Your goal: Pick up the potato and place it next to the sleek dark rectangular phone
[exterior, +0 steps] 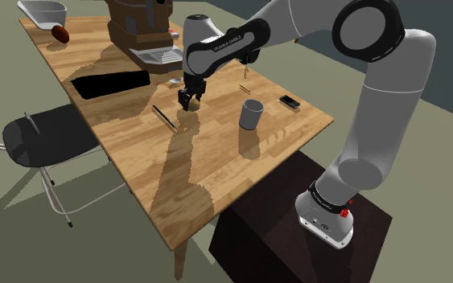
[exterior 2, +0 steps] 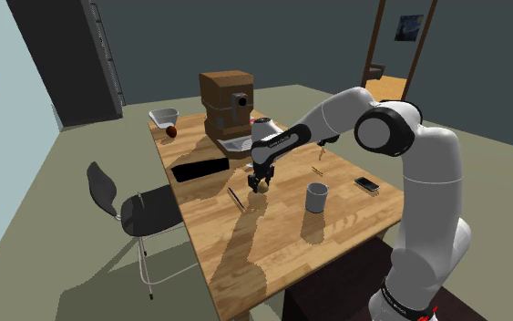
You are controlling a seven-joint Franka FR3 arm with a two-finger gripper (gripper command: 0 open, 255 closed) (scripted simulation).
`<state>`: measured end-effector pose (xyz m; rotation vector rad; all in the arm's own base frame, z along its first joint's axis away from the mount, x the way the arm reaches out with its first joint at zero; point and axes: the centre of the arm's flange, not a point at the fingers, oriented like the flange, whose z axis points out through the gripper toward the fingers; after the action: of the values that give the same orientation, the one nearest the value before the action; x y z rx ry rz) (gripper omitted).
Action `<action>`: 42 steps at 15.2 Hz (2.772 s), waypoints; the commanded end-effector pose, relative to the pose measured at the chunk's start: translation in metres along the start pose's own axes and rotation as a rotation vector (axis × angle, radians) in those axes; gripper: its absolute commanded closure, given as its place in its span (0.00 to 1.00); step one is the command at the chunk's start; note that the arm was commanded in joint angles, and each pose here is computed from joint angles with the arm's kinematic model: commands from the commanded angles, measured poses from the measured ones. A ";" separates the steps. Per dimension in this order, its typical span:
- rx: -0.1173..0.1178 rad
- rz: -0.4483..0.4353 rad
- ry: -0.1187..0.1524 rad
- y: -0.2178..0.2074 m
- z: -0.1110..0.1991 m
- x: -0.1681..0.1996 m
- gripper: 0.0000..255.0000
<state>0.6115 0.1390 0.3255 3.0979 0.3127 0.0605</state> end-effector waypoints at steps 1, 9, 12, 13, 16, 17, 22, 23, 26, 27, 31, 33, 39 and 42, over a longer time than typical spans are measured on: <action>0.000 0.000 0.000 0.000 0.000 0.000 1.00; 0.000 0.000 0.000 0.001 -0.042 0.001 1.00; 0.000 0.000 0.000 0.002 -0.058 0.002 1.00; 0.000 0.000 0.000 0.002 -0.063 0.002 1.00; 0.000 0.000 0.000 0.003 -0.079 0.003 1.00; 0.000 0.000 0.000 0.003 -0.084 0.003 1.00; 0.000 0.000 0.000 0.004 -0.110 0.004 1.00; 0.000 0.000 0.000 0.004 -0.116 0.004 1.00; 0.000 0.000 0.000 0.004 -0.131 0.005 1.00; 0.000 0.000 0.000 0.015 -0.131 -0.003 1.00; 0.000 0.000 0.000 0.057 -0.131 -0.035 1.00; 0.000 0.000 0.000 0.078 -0.131 -0.051 1.00; 0.000 0.000 0.000 0.141 -0.132 -0.099 1.00; 0.000 0.000 0.000 0.173 -0.132 -0.123 1.00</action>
<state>0.5274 -0.0367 0.4585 3.0978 0.3103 0.0603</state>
